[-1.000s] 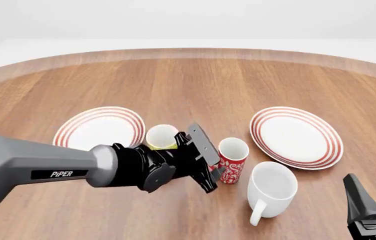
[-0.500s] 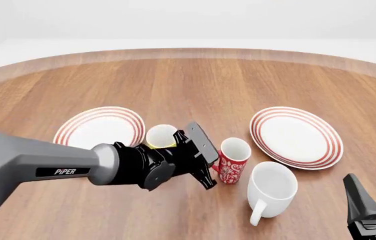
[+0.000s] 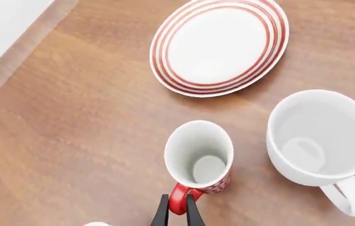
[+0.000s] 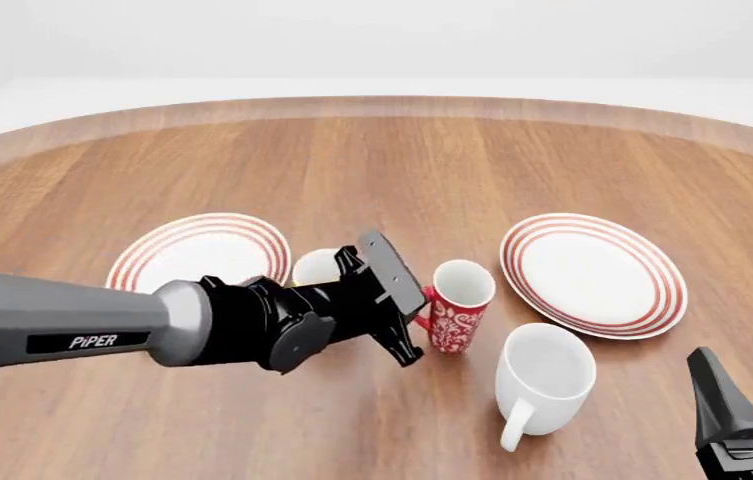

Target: Put the red mug on the left plate.

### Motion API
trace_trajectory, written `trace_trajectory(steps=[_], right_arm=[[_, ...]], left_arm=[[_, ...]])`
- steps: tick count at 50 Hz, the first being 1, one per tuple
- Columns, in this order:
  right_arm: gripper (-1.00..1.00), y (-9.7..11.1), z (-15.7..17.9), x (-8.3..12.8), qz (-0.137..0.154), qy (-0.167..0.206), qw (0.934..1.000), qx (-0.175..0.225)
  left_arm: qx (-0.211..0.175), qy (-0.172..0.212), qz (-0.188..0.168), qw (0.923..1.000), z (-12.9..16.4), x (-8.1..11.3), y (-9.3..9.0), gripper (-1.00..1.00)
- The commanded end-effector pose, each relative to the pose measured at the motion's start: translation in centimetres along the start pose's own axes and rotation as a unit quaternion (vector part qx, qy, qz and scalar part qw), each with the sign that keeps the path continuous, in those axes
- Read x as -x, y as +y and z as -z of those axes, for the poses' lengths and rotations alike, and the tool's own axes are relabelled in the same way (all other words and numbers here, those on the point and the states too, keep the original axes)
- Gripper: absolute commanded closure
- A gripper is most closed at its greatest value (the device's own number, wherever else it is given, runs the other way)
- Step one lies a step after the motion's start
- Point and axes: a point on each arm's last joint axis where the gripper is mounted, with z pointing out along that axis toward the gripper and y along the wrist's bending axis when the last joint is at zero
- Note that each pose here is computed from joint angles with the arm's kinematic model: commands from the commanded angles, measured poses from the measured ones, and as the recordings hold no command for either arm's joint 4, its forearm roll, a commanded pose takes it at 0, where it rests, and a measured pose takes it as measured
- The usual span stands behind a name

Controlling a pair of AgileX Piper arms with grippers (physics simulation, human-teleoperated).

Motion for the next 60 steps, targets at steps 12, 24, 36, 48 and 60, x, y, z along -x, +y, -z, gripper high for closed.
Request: trace_trajectory(steps=[12, 24, 36, 48, 60], right_arm=[[-1.00, 0.0, 0.0, 0.0, 0.000, 0.000, 1.0000, 0.000], [-1.00, 0.0, 0.0, 0.0, 0.000, 0.000, 1.0000, 0.000], [-1.00, 0.0, 0.0, 0.0, 0.000, 0.000, 1.0000, 0.000], [-1.00, 0.0, 0.0, 0.0, 0.000, 0.000, 1.0000, 0.000], [-1.00, 0.0, 0.0, 0.0, 0.000, 0.000, 1.0000, 0.000]], left_arm=[[0.028, -0.046, -0.012, 0.9985, 6.3, 3.0, 1.9, 1.00], [0.043, -0.079, -0.002, 0.9959, 9.4, 5.2, 2.9, 1.00], [0.053, -0.092, 0.005, 0.9943, 10.8, 6.6, 3.8, 1.00], [0.086, -0.098, 0.011, 0.9914, 11.9, 7.1, 6.1, 1.00], [0.134, -0.076, 0.022, 0.9879, 12.0, 6.4, 10.0, 1.00]])
